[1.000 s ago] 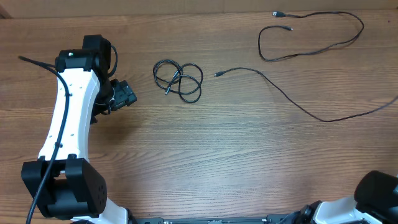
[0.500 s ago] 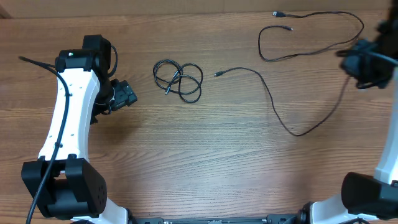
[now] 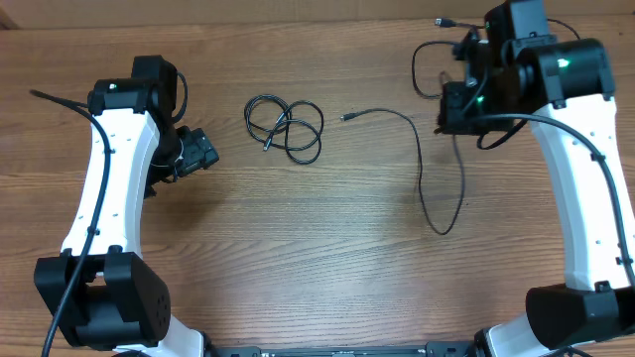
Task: Untangle cables
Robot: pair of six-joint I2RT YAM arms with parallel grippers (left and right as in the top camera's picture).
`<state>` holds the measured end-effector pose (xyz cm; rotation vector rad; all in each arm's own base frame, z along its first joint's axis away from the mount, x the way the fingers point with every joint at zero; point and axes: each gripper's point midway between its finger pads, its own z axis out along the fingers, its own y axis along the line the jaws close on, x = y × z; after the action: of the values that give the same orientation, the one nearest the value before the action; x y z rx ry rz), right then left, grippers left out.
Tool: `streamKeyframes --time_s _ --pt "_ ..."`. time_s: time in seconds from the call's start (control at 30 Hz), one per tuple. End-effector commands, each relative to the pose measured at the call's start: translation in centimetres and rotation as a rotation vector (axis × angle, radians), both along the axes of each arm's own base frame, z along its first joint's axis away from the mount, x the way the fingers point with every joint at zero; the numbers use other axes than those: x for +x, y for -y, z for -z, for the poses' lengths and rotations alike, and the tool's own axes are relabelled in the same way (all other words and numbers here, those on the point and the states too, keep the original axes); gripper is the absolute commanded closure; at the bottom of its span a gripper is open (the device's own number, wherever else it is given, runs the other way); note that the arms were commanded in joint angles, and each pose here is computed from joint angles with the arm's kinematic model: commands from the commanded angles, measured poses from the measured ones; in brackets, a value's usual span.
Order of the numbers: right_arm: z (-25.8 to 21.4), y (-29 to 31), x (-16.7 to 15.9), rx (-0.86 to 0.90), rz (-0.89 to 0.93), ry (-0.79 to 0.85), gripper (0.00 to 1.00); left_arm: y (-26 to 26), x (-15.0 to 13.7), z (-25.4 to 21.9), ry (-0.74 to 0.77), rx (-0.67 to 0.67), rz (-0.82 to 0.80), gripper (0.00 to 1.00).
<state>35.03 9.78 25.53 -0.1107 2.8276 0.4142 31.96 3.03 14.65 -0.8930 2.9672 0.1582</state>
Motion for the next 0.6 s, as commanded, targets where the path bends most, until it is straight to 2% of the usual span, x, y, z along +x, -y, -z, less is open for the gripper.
streamKeyframes --time_s 0.0,0.2,0.5,0.57 --pt "0.6 -3.1 -1.0 0.163 -0.130 -0.033 0.96 0.0 -0.1 0.2 -0.007 -0.006 0.008 0.01" --pt "3.1 -5.8 -2.1 0.331 -0.224 -0.092 0.96 0.1 0.0 0.1 -0.003 -0.005 0.011 0.00" --pt "7.2 -7.1 -3.1 0.434 -0.236 -0.161 0.96 0.2 0.0 0.1 -0.004 -0.005 0.014 0.01" --pt "8.3 -6.9 -3.5 0.423 -0.228 -0.181 0.87 0.2 0.0 0.1 -0.003 -0.005 0.014 0.00"
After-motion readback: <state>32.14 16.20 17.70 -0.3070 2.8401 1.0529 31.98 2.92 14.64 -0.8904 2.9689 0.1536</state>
